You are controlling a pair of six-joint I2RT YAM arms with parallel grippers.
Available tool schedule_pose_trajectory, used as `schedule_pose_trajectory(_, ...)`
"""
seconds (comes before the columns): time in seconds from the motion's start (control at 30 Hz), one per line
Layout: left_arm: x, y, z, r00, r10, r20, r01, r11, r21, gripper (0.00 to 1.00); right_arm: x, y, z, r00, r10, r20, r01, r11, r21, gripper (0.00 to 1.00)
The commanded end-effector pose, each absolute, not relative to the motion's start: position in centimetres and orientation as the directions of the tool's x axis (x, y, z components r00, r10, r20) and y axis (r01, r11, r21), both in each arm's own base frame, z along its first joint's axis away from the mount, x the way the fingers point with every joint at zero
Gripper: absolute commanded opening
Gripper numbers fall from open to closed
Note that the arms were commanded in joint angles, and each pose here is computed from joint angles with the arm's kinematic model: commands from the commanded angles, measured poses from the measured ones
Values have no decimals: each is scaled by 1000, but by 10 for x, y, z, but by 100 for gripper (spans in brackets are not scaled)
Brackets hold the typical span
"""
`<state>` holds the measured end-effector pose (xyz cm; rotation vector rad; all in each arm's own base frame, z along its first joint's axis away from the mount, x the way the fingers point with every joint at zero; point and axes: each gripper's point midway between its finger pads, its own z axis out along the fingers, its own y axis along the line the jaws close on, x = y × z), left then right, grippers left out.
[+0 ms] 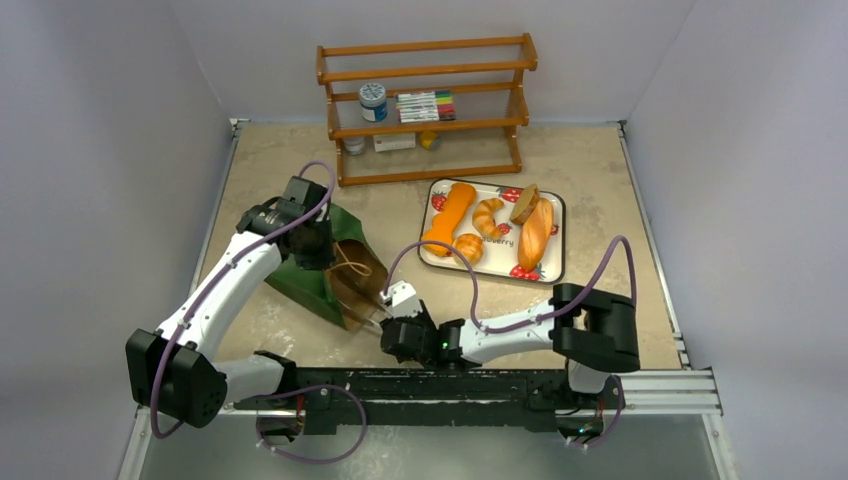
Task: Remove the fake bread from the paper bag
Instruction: Pick up the clamp from the paper bag.
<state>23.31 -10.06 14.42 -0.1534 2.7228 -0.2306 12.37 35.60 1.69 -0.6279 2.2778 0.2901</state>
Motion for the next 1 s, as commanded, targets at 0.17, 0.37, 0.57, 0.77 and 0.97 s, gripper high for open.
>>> schedule_pose_trajectory(0.17, 229, -108, 141, -923, -122, -366, -46, 977, -209, 0, 140, 375, 6, -562, -366, -742, -591, 805, 50, 51)
schedule_pose_trajectory(0.37, 229, -107, 140, -926, -113, -360, -40, 978, -205, 0, 138, 384, -2, -548, -375, -748, -621, 782, 62, 46)
schedule_pose_trajectory(0.57, 226, -103, 138, -931, -102, -351, -40, 982, -182, 0, 131, 384, 19, -588, -333, -737, -620, 771, 146, 33)
schedule_pose_trajectory(0.77, 222, -106, 139, -929, -97, -357, -24, 978, -205, 0, 119, 390, 59, -674, -240, -699, -591, 743, 315, 33)
schedule_pose_trajectory(0.97, 216, -108, 141, -927, -98, -363, -14, 974, -226, 0, 119, 392, 89, -724, -186, -664, -573, 698, 429, 33)
